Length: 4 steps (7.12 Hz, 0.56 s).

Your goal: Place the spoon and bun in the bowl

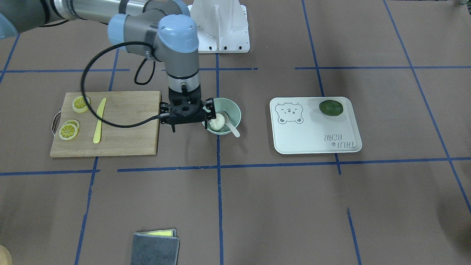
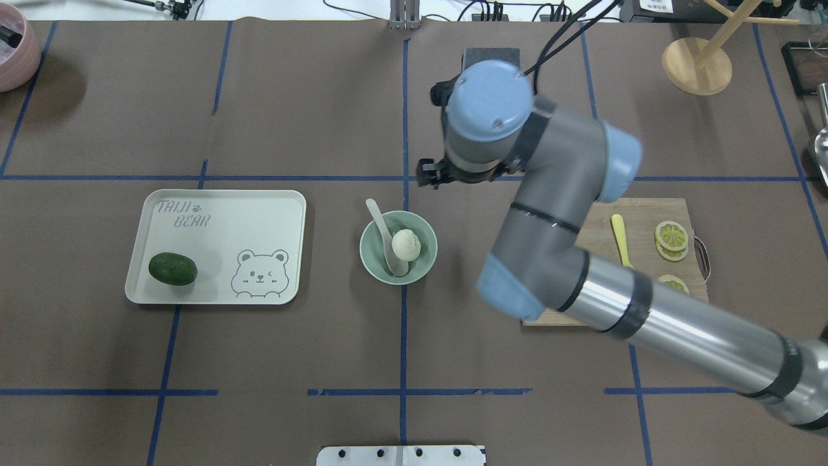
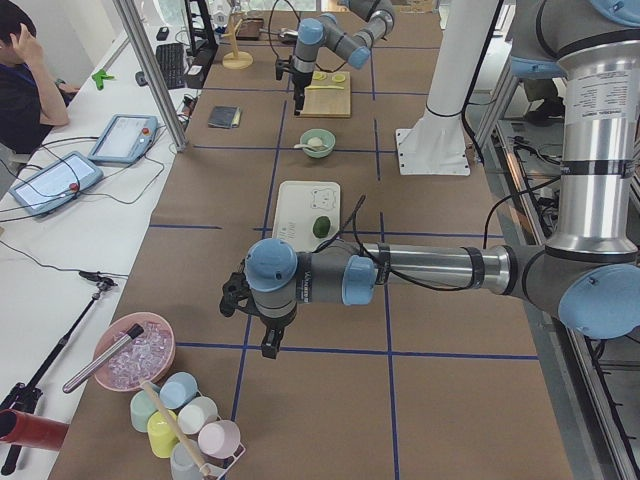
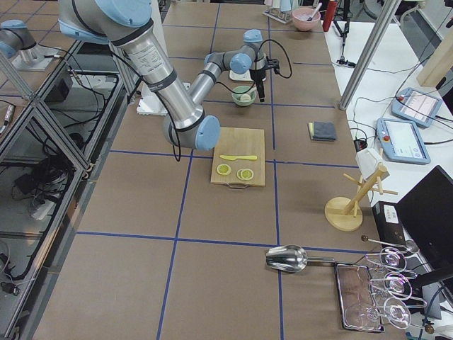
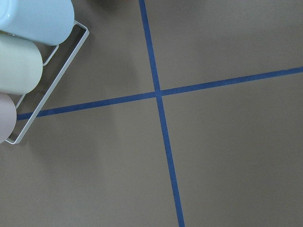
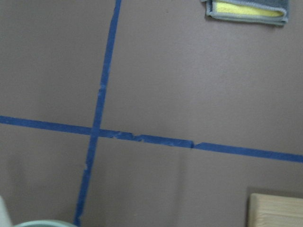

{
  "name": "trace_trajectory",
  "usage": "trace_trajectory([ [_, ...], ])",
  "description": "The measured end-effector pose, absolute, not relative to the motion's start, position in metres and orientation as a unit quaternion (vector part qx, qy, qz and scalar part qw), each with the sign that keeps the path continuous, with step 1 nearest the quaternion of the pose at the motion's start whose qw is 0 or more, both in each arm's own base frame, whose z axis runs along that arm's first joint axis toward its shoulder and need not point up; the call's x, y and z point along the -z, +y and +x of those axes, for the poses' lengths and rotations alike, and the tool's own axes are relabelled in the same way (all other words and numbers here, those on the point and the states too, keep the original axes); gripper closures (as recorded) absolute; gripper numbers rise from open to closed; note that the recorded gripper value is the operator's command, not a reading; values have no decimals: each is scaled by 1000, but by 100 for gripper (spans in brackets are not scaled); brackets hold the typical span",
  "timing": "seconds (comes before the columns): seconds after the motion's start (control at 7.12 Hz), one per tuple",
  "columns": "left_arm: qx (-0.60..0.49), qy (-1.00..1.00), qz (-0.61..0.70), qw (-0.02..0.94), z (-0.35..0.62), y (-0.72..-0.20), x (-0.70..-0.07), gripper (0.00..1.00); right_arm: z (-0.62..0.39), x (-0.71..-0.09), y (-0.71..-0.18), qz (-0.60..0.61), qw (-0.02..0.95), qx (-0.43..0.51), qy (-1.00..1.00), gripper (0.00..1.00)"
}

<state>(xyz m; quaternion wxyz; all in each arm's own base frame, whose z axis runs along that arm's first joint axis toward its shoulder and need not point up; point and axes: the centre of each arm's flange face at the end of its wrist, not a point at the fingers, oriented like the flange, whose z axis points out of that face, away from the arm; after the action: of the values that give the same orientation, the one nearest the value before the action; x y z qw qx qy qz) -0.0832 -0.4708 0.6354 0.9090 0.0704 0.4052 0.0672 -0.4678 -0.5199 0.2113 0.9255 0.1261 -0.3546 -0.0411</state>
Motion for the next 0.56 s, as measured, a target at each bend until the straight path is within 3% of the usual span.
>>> trace_trajectory([
  [0.28,-66,402,66,911,-84,-469,-640,0,-334,-296,-579,121,919,138,-349,0],
  [0.56,-66,390,63,916,-85,-467,-642,0,-177,-397,-605,115,908,187,-356,0],
])
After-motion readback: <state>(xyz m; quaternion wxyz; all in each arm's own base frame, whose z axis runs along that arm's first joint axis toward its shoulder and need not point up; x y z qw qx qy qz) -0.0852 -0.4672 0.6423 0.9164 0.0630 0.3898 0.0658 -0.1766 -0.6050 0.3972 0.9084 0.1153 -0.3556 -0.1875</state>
